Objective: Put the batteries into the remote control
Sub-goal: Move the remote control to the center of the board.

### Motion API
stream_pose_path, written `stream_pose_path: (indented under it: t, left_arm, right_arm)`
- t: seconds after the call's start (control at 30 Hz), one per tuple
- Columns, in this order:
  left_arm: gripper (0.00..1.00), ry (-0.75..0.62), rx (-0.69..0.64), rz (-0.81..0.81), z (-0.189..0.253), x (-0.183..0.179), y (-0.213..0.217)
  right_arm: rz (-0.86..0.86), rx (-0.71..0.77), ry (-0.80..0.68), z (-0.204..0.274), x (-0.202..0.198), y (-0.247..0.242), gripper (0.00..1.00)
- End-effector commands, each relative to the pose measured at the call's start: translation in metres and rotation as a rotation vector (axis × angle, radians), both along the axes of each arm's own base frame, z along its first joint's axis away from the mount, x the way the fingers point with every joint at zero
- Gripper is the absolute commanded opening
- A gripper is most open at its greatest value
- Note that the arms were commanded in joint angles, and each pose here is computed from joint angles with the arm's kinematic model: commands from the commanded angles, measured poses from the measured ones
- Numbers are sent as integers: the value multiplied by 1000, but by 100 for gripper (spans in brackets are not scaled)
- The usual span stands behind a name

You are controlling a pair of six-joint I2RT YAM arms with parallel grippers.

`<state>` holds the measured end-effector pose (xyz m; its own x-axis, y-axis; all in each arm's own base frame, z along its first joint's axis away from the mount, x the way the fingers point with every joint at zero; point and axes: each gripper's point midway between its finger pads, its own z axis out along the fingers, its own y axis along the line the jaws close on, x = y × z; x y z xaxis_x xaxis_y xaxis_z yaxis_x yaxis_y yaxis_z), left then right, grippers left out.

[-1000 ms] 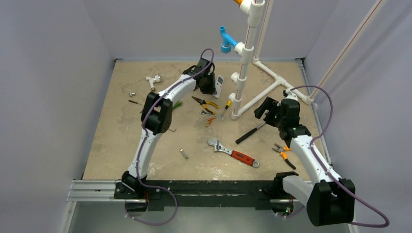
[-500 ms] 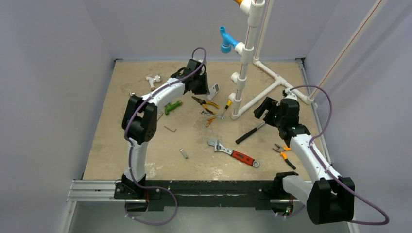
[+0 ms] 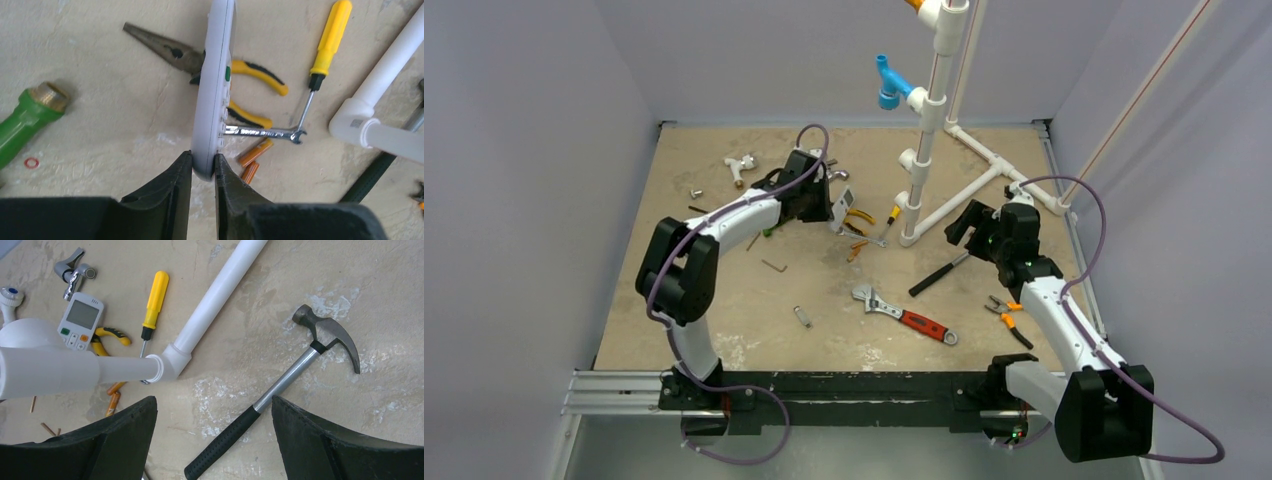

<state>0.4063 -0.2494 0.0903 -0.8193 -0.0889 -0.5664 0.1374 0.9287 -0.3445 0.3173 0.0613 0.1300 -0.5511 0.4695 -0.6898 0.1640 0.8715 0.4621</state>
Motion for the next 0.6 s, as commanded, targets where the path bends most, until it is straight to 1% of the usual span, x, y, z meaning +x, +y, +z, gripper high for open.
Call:
stream_pose_path:
  t: [0.0, 0.17, 0.37, 0.57]
  left_arm:
    - [0, -99, -20, 42, 25, -8, 17]
    - [0, -118, -49, 61, 29, -33, 29]
    - [0, -88, -112, 51, 12, -68, 34]
    - [0, -31, -100, 57, -12, -98, 47]
  right_arm:
    - [11, 9, -38, 9, 3, 3, 83]
    - [5, 16, -31, 7, 2, 3, 83]
    - [11, 38, -22, 3, 2, 7, 82]
    - [-3, 45, -12, 2, 4, 6, 80]
